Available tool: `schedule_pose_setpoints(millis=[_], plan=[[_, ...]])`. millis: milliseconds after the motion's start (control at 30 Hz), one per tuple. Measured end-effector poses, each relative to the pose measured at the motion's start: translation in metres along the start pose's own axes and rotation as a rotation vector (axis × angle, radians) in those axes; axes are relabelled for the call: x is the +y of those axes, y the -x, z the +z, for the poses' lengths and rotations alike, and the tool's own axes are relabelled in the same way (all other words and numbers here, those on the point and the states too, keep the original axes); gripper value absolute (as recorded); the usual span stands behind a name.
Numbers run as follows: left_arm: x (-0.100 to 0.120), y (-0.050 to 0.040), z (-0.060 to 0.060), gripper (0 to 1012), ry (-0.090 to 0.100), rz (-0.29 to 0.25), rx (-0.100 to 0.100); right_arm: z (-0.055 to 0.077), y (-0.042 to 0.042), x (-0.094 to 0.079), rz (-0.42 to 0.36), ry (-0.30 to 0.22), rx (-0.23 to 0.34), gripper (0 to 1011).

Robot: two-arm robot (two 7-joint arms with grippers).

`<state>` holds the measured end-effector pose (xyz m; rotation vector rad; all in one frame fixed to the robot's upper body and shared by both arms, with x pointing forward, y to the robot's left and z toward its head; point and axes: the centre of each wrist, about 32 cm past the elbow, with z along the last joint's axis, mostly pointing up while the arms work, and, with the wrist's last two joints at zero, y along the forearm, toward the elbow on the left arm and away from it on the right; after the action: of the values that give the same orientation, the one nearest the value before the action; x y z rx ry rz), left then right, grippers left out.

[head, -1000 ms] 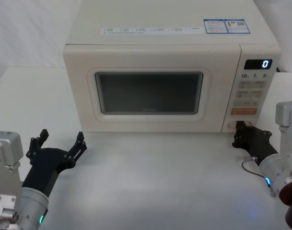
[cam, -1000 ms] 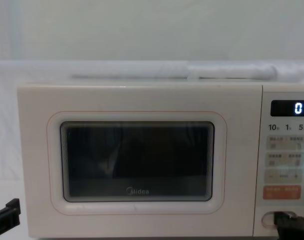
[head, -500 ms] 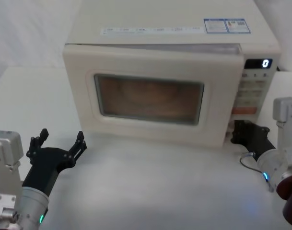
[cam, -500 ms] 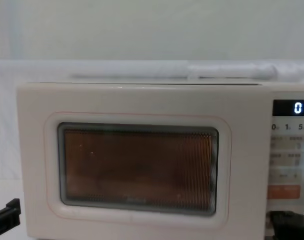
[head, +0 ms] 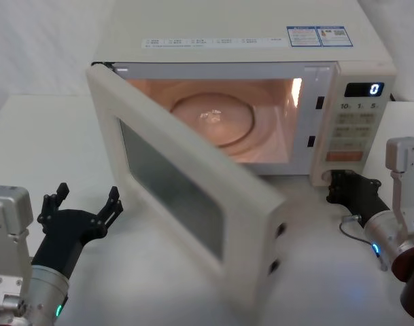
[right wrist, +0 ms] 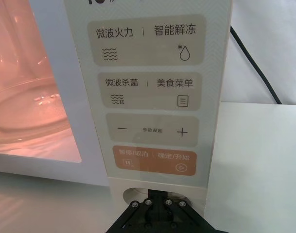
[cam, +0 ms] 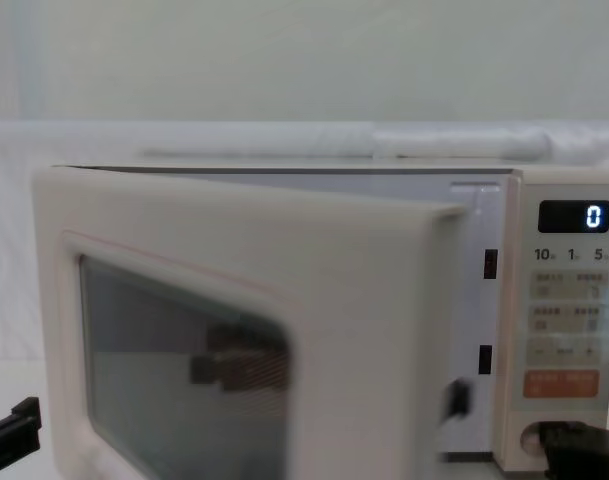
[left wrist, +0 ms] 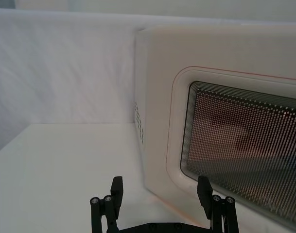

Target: Press the button to open the microwave door with one hand; close the microwave door with the other hand.

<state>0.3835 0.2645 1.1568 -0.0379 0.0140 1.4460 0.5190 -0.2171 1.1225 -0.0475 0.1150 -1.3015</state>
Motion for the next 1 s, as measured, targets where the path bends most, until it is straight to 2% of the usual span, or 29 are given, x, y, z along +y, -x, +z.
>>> schedule_pose_setpoints(millis=[433, 1000], plan=[[0.0, 0.0, 0.0, 1001, 0.0, 0.0, 0.0, 0.001, -0.0011, -0.011, 0.001, 0.001, -0.005, 0], [0.0, 0.0, 0.0, 1001, 0.0, 0.0, 0.0, 0.0, 0.0087, -0.053, 0.019, -0.004, -0.01, 0]])
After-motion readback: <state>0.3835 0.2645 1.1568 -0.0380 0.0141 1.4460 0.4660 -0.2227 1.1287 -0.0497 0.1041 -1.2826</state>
